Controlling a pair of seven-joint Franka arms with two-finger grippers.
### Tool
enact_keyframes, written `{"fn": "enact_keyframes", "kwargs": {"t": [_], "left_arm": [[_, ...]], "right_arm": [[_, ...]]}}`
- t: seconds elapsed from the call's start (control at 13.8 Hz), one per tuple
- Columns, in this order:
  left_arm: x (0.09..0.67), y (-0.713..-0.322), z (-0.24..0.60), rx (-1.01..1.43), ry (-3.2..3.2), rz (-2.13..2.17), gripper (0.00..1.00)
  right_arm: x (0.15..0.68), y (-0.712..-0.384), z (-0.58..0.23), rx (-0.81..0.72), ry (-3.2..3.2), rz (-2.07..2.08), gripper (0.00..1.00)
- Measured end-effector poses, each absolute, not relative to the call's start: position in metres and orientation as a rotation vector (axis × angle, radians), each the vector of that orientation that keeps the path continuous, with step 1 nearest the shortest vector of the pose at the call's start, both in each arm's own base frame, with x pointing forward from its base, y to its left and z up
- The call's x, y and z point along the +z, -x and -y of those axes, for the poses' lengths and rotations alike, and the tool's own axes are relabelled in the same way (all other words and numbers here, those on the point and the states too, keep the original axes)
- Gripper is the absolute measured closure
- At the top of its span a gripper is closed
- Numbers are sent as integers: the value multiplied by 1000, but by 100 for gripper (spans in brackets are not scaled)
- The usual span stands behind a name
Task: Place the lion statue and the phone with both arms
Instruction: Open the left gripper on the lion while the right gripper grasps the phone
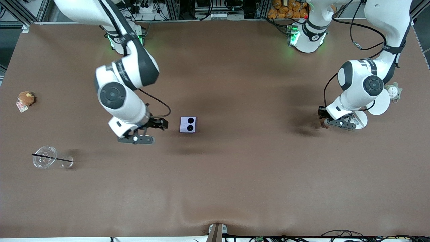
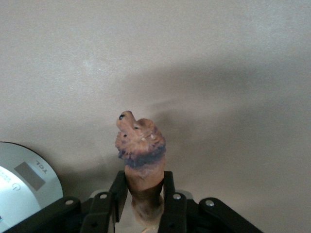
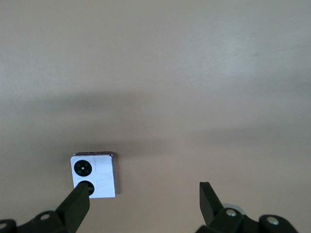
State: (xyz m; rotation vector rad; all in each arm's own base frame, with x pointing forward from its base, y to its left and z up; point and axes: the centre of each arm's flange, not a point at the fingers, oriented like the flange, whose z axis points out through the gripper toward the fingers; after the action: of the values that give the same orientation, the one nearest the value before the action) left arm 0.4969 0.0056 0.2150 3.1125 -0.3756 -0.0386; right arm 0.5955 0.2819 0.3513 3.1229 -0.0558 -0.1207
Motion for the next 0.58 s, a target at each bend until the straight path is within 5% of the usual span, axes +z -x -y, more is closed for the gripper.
{"fn": "enact_keyframes", "kwargs": {"t": [0.44, 0.58], "left_arm": [[209, -504, -7, -43, -3113, 372, 63], [209, -506, -7, -36, -3113, 372, 45]], "right_arm": [[295, -580, -323, -84, -3130, -109, 0], [275, -580, -329, -64, -3135, -131, 0]]}}
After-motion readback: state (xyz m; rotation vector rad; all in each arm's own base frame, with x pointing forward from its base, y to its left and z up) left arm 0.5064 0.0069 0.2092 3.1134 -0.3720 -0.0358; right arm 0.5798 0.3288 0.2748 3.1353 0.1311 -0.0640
